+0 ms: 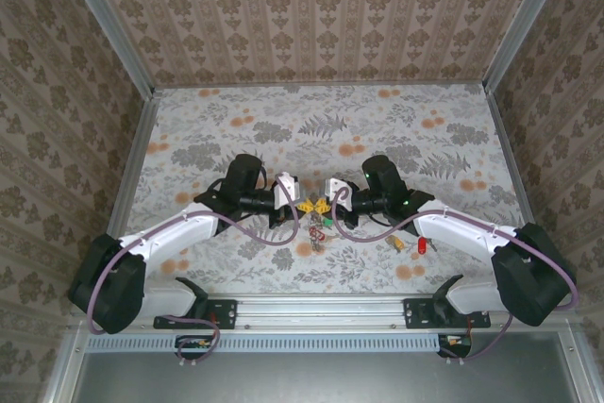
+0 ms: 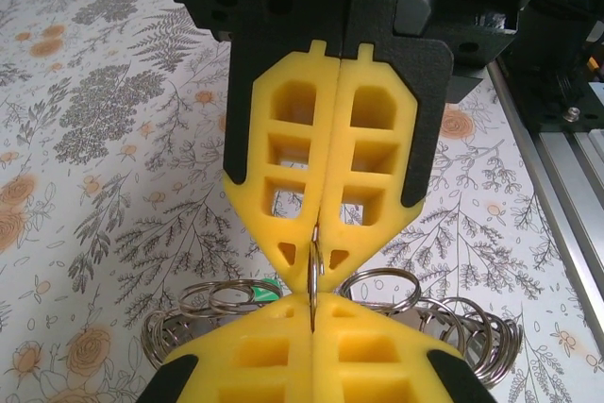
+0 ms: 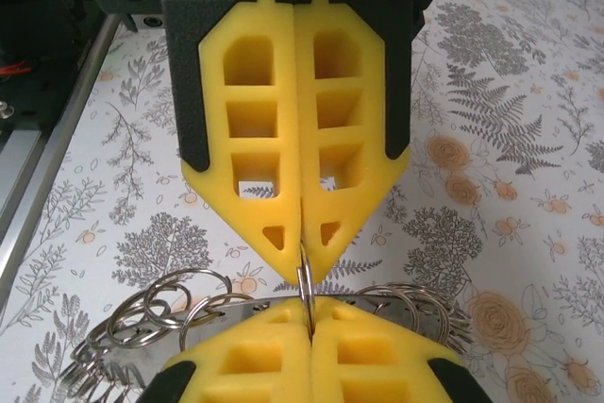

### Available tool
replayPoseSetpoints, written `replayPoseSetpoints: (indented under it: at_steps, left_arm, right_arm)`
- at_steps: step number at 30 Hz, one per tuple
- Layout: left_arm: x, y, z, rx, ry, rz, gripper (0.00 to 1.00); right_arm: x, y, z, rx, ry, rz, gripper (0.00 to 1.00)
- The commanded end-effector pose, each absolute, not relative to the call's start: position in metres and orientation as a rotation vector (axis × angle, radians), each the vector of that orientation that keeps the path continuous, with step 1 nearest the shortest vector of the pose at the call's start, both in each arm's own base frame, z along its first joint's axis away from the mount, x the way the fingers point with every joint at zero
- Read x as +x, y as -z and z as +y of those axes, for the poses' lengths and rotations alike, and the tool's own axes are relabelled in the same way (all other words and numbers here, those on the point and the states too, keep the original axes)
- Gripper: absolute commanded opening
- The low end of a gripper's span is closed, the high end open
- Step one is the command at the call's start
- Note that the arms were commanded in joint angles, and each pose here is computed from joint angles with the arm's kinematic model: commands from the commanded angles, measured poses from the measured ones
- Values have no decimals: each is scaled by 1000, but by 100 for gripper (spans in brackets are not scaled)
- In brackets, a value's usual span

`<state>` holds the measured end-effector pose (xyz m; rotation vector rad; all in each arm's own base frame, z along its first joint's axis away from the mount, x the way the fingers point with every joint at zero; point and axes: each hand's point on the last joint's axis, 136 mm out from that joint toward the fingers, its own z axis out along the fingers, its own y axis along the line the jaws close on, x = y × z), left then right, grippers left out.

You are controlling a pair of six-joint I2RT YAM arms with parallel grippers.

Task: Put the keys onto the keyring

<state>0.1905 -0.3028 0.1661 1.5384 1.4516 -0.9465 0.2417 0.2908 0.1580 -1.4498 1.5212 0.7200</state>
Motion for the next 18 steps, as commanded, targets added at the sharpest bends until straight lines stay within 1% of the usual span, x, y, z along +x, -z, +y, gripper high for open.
replayPoseSetpoints:
  at_steps: [1, 3, 5, 8, 18]
  left_arm:
    - [184, -179, -306, 1545, 984, 1408, 0]
    - [184, -178, -305, 1548, 979, 1411, 4]
    - [182, -177, -305, 1557, 982, 1409, 10]
    - [183, -177, -305, 1560, 987, 1409, 13]
    - [184, -178, -309, 1561, 999, 1400, 16]
  right_arm:
    - [245, -175, 291, -1426, -718, 1465, 0]
    - [245, -176, 291, -1423, -727, 1465, 0]
    - [244, -177, 291, -1422, -741, 1462, 0]
    - [243, -179, 292, -1421, -763, 1457, 0]
    - [243, -178, 291, -1417, -775, 1465, 0]
